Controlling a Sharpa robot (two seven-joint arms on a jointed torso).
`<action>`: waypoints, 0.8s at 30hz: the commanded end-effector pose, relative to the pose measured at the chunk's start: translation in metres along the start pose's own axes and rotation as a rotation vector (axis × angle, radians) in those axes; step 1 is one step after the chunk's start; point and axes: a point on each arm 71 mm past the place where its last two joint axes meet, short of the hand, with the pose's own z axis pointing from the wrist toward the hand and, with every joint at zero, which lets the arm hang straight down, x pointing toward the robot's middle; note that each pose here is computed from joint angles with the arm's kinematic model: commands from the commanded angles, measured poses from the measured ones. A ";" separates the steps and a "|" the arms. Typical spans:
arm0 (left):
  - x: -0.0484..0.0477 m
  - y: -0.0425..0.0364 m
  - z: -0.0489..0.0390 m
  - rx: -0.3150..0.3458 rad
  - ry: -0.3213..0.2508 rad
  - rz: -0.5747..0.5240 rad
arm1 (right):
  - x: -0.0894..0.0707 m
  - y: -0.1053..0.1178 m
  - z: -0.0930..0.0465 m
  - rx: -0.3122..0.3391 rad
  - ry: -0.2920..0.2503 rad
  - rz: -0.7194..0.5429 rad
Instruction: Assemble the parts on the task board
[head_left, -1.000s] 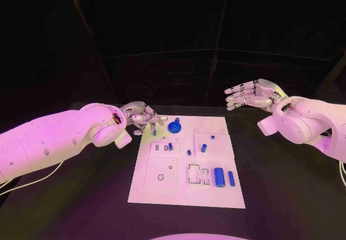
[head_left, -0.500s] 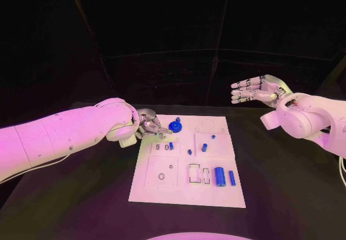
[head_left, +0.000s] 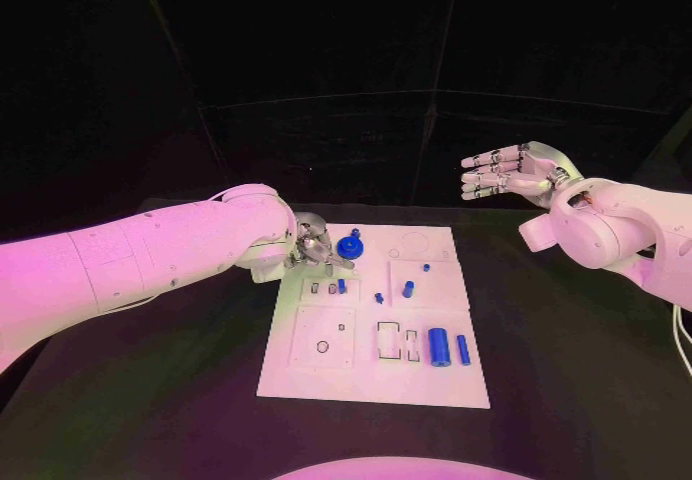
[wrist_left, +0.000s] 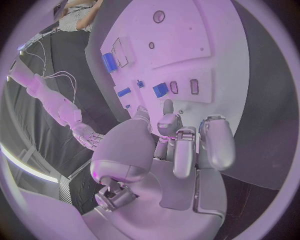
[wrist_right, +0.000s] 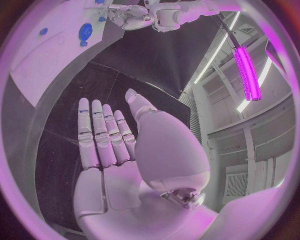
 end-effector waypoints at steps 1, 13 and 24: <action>0.0028 -0.0032 0.0018 -0.020 0.047 0.057 | 0.002 0.003 0.002 -0.016 0.010 -0.007; 0.0031 -0.0089 0.0106 -0.043 0.094 0.099 | 0.005 0.004 0.003 -0.018 0.020 -0.013; 0.0027 -0.0124 0.0153 -0.053 0.112 0.114 | 0.007 0.004 0.005 -0.021 0.025 -0.015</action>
